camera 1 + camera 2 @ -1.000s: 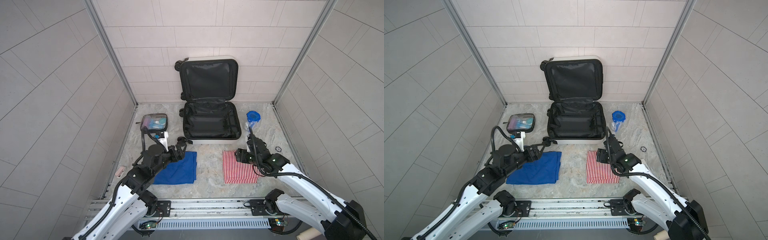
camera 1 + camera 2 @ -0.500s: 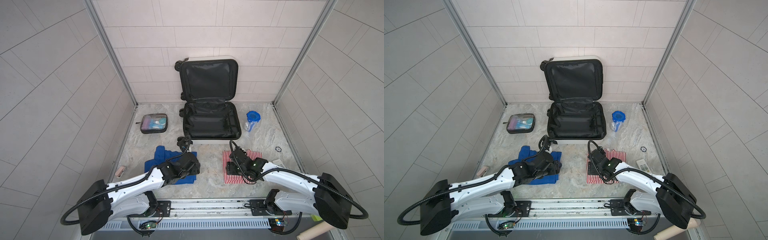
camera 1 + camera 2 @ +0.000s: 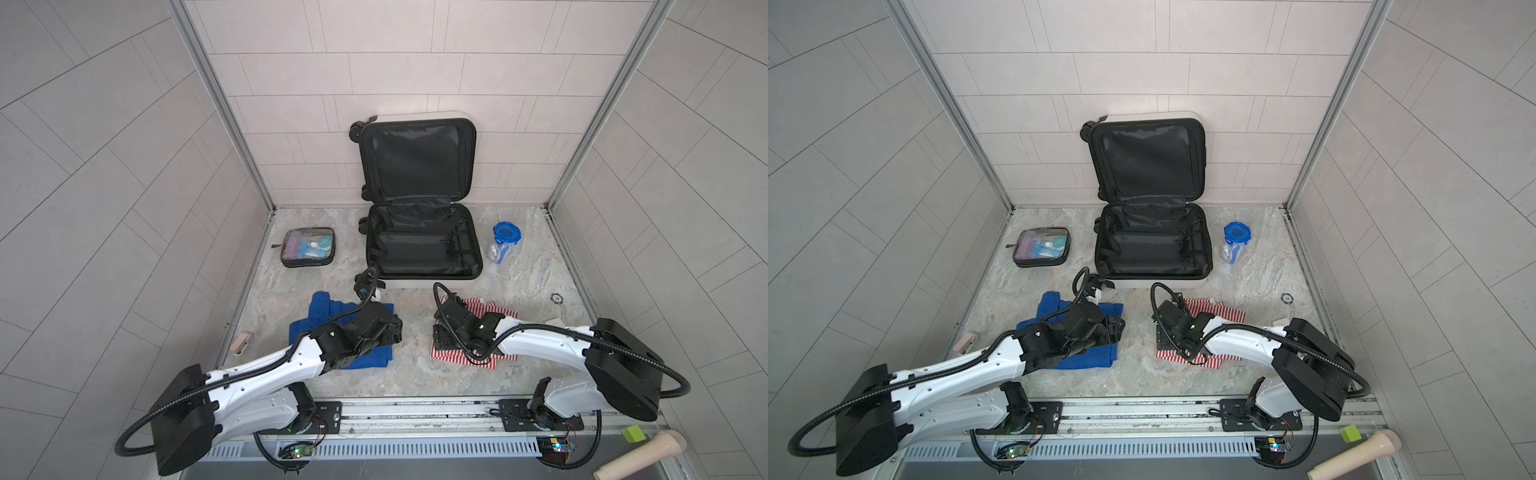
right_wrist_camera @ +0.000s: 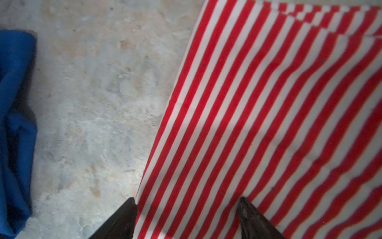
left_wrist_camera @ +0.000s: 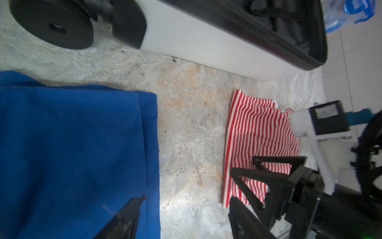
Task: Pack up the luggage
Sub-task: 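Grasp the striped shirt's edges with both grippers and gather it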
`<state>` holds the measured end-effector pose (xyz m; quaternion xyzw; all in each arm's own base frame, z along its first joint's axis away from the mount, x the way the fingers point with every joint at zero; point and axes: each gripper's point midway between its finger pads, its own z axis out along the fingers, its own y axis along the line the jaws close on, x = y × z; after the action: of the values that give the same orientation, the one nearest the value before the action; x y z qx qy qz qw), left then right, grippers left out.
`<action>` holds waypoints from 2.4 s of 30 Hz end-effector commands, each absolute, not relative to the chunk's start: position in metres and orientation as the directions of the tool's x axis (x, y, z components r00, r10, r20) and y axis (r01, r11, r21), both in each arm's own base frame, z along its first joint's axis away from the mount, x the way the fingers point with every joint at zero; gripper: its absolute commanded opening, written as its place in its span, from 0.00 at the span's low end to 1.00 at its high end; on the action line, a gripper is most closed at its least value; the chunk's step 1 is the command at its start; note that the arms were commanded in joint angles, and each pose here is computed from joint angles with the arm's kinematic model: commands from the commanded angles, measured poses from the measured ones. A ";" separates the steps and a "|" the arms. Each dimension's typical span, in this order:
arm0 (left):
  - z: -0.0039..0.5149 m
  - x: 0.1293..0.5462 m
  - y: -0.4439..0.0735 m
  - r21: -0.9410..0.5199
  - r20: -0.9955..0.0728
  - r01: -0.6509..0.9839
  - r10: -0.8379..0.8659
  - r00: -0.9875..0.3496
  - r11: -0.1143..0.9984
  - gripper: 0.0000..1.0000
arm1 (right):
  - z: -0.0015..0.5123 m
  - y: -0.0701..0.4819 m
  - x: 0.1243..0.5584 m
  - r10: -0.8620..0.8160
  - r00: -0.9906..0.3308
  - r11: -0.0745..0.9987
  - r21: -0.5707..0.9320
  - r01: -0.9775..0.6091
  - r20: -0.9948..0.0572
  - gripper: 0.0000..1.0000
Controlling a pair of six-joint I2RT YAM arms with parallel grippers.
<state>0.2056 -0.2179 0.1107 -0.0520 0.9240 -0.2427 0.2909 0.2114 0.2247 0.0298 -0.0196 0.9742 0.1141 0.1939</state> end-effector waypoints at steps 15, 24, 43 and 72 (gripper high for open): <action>0.116 0.215 -0.221 -0.510 -0.478 0.123 -0.162 -0.863 0.851 0.74 | 0.080 0.246 0.203 -0.112 -0.879 0.971 0.136 -0.195 -0.464 0.83; 0.104 0.222 -0.264 -0.505 -0.408 0.198 -0.031 -0.912 0.840 0.72 | 0.092 0.173 0.203 -0.011 -0.876 0.997 0.056 -0.043 -0.482 0.87; 0.071 0.214 -0.309 -0.488 -0.361 0.233 0.048 -0.931 0.841 0.72 | 0.051 0.077 0.177 0.371 -0.856 0.921 0.262 0.289 -0.360 0.94; 0.011 0.203 -0.338 -0.500 -0.289 0.227 0.086 -0.954 0.836 0.63 | 0.017 0.104 0.177 0.451 -0.857 0.856 0.391 0.338 -0.248 0.74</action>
<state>0.2139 -0.3394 0.0296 0.0820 0.9409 -0.2900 0.1547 0.1847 0.1025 0.0279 0.1915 0.9470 0.1684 0.1953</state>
